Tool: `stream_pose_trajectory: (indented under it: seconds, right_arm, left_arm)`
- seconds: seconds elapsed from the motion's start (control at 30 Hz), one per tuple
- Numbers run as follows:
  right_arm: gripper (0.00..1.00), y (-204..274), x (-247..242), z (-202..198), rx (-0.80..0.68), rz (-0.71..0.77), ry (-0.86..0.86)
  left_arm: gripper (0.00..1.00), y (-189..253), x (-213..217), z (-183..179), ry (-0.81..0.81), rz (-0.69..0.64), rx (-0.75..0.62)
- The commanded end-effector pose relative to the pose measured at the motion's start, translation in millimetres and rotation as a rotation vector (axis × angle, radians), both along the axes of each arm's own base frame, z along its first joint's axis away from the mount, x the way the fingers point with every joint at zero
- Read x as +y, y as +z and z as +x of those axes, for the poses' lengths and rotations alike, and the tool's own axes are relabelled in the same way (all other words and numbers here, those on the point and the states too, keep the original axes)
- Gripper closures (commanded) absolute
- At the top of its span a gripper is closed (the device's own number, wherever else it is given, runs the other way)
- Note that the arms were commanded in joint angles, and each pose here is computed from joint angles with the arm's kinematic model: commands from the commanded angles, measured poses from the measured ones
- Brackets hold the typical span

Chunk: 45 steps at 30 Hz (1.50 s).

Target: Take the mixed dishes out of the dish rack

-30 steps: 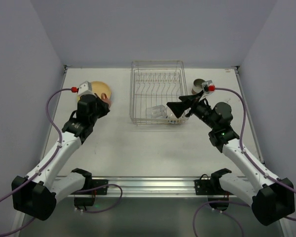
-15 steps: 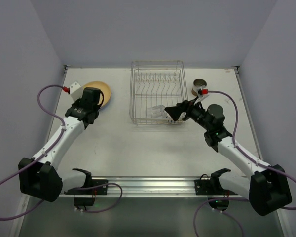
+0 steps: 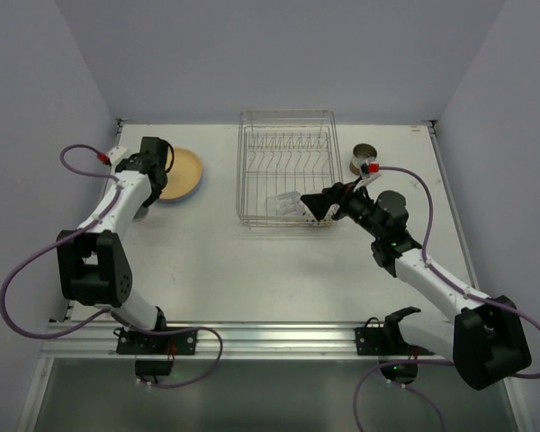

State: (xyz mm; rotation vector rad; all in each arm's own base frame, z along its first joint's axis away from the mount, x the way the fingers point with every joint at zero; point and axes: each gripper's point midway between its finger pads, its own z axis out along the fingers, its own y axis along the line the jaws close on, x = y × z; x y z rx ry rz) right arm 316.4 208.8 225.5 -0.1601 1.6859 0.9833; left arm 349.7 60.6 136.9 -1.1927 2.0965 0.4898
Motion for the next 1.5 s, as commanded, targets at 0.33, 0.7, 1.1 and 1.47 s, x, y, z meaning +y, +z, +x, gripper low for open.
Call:
stream_pose_trajectory:
  seconds: [0.33, 0.7, 1.1, 1.47]
  right_arm:
    - [0.01, 9.8, -3.6, 5.8, -0.051, 0.010, -0.031]
    - [0.02, 8.4, -2.7, 6.1, -0.045, 0.008, -0.026]
    - [0.02, 6.9, -2.1, 6.4, -0.040, 0.007, -0.021]
    - [0.02, 5.8, -1.0, 7.5, -0.035, 0.004, -0.017]
  left_arm:
    - [1.00, -15.8, 21.2, 21.1, 0.060, -0.183, -0.030]
    - [0.83, -11.9, 17.8, 35.2, 0.015, -0.243, -0.093]
    - [0.67, -4.7, 24.4, 33.7, 0.018, -0.238, -0.112]
    - [0.41, 4.1, 16.3, 42.2, -0.047, -0.262, -0.168]
